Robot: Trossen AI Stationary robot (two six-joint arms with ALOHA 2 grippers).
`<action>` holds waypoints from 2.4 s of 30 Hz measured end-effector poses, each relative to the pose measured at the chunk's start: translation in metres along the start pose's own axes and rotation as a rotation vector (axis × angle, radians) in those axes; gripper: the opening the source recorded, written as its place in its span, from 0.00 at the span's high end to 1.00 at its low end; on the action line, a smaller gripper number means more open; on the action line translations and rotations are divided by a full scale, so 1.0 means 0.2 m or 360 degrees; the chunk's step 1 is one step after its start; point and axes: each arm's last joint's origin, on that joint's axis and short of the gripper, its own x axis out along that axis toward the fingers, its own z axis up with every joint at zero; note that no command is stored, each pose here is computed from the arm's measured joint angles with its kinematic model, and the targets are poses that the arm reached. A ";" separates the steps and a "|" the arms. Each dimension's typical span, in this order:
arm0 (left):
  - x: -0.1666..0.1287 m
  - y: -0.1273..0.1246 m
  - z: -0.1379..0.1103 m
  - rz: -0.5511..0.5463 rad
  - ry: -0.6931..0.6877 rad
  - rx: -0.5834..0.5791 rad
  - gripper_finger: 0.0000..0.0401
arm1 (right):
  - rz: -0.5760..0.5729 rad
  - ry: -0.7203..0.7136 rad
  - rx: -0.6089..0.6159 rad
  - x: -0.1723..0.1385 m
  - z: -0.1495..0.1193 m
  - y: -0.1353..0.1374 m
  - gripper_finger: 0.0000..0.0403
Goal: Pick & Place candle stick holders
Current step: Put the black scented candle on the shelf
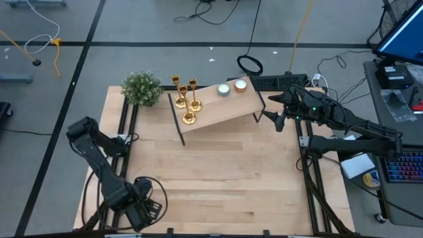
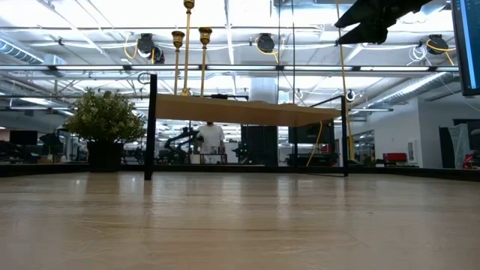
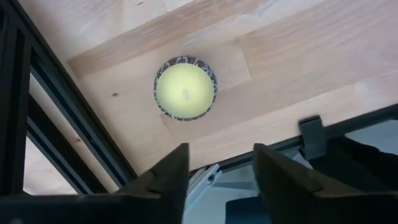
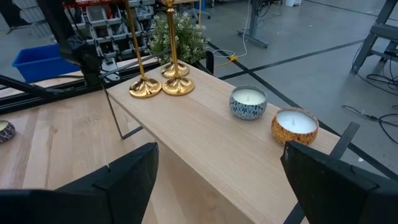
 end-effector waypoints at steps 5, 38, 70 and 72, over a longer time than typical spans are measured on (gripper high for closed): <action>0.06 -0.02 -0.01 0.0085 0.0000 0.0008 0.37 | 0.0000 0.0000 0.0000 0.00 0.00 0.00 0.19; 0.38 -0.05 -0.01 0.0313 -0.0055 0.0022 0.02 | 0.0001 0.0000 0.0001 0.00 0.00 0.00 0.19; 0.60 -0.01 0.05 0.0189 0.0031 0.0117 0.02 | 0.0001 -0.0001 0.0013 0.00 0.00 0.00 0.19; 0.61 -0.01 0.05 0.0192 0.0029 0.0108 0.02 | 0.0001 -0.0001 0.0013 0.00 0.00 0.00 0.19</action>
